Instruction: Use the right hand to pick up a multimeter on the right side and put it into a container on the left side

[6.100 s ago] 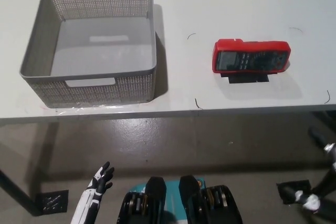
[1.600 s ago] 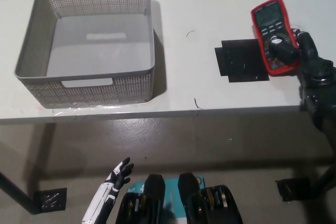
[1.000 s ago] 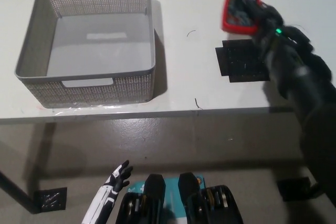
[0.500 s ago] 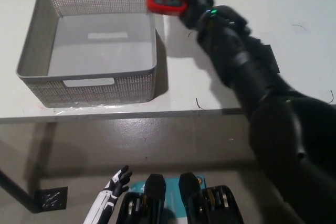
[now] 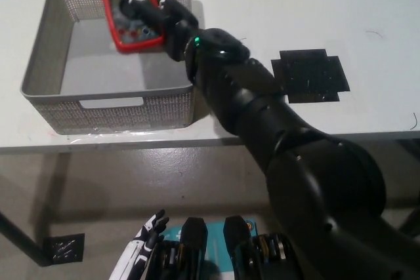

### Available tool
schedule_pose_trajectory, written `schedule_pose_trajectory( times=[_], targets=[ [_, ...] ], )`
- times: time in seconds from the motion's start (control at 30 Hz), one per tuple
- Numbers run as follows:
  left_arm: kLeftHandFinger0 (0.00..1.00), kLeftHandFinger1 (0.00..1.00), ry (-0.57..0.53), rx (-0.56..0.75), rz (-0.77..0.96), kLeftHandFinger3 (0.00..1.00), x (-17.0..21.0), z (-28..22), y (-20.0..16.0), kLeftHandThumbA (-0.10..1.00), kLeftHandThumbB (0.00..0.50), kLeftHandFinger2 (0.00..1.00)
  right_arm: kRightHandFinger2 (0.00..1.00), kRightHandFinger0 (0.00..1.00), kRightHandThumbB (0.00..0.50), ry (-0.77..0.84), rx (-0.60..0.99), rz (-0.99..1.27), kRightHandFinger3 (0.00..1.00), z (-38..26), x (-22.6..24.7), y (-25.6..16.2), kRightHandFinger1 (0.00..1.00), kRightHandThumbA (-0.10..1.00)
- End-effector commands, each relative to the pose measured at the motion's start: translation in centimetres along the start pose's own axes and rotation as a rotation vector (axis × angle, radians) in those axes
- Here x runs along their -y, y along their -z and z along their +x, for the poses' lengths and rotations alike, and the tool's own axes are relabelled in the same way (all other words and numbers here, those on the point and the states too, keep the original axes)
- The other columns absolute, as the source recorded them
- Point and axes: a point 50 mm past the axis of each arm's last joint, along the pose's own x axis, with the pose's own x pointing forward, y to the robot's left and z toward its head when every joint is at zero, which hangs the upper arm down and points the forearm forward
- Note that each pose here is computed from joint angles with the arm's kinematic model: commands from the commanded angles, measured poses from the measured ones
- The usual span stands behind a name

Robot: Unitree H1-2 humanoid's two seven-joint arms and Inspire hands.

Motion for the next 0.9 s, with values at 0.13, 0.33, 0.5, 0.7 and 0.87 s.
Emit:
schedule_pose_trajectory(
  times=[0.13, 0.33, 0.5, 0.7, 0.87],
  targets=[
    [1.00, 1.00, 0.027, 0.077, 0.017, 1.00, 0.0, 0.8, -1.3, 1.00, 0.445, 1.00, 0.69, 0.00, 0.239, 0.004, 0.166, -0.366, 0.65, -0.2, -3.1, -4.9, 0.33, -0.10],
    [1.00, 1.00, 0.050, 0.078, 0.022, 1.00, -0.1, 1.0, -1.9, 1.00, 0.445, 1.00, 1.00, 0.76, 0.350, -0.014, 0.188, -0.454, 1.00, -0.2, -2.6, -5.5, 1.00, 0.51],
    [1.00, 1.00, 0.061, 0.086, 0.039, 1.00, 0.1, 1.2, -2.1, 1.00, 0.429, 1.00, 1.00, 1.00, 0.478, -0.112, 0.159, -0.496, 1.00, -0.3, -1.9, -6.3, 1.00, 0.78],
    [1.00, 1.00, 0.076, 0.085, 0.036, 1.00, 0.3, 1.2, -2.0, 1.00, 0.436, 1.00, 1.00, 1.00, 0.500, -0.120, 0.178, -0.540, 1.00, -0.4, -0.9, -6.2, 1.00, 0.87],
    [1.00, 1.00, 0.087, 0.091, 0.037, 1.00, 0.3, 1.4, -2.2, 1.00, 0.437, 1.00, 1.00, 1.00, 0.500, -0.122, 0.190, -0.549, 1.00, -0.4, -0.3, -6.4, 1.00, 0.90]
  ],
)
